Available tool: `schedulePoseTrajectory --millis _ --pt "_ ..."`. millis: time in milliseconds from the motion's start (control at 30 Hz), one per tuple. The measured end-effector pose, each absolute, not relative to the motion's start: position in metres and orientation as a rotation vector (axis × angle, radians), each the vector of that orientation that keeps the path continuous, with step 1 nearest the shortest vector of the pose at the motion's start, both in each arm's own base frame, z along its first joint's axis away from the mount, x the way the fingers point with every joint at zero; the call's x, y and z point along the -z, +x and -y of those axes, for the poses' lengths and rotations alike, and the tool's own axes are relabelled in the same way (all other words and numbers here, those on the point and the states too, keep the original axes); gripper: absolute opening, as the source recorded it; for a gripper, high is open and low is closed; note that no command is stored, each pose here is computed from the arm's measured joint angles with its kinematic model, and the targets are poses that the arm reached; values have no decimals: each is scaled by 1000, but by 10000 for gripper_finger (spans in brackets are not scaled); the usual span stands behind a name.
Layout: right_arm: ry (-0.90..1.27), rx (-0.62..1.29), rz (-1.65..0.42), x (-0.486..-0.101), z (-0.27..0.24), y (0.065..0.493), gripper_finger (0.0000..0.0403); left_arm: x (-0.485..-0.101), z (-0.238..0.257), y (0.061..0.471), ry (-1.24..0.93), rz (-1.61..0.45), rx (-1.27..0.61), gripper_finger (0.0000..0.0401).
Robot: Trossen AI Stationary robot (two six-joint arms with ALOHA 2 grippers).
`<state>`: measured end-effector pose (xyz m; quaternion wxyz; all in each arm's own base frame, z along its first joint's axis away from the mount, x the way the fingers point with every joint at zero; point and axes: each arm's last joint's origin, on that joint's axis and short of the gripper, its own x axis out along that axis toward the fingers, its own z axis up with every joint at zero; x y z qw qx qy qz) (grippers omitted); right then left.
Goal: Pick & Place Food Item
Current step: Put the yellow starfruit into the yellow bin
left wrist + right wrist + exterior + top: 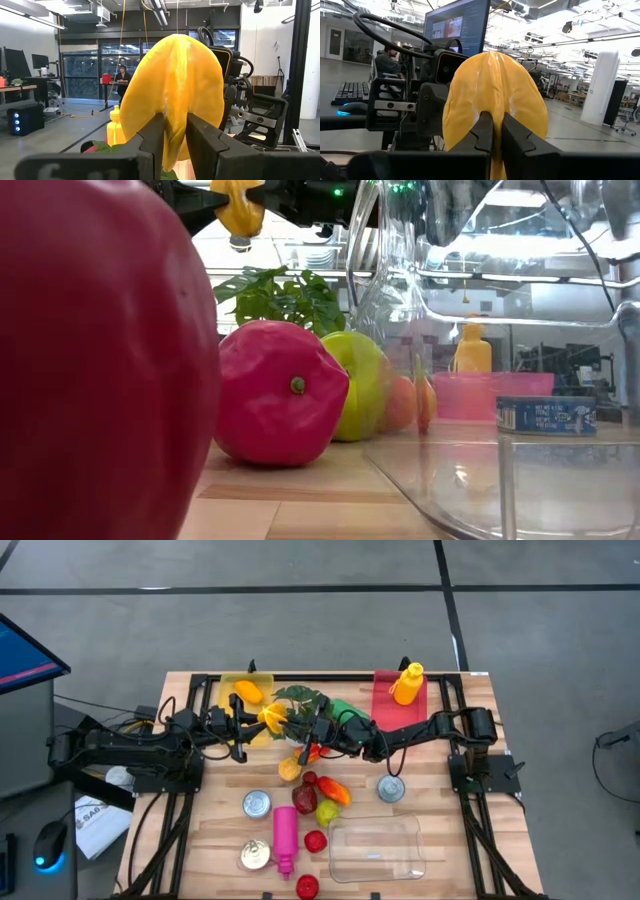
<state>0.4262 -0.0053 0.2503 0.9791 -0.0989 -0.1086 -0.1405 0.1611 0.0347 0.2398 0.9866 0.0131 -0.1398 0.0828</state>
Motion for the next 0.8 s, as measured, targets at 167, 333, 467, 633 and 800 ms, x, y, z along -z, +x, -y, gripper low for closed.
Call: schedulePoseTrajectory --millis 167,333,467,633,800 --pt "-200 285 215 -250 6 426 13 -240 -35 161 26 278 -167 65" --pt "-200 285 212 -249 6 426 21 -239 -35 161 25 270 -169 45" --pt "-200 286 211 -249 6 426 38 -239 -35 161 25 268 -170 19" --pt "-200 286 210 -249 6 426 52 -238 -35 161 24 265 -170 13" --pt "-200 287 211 -249 6 426 55 -238 -35 161 23 262 -171 10"
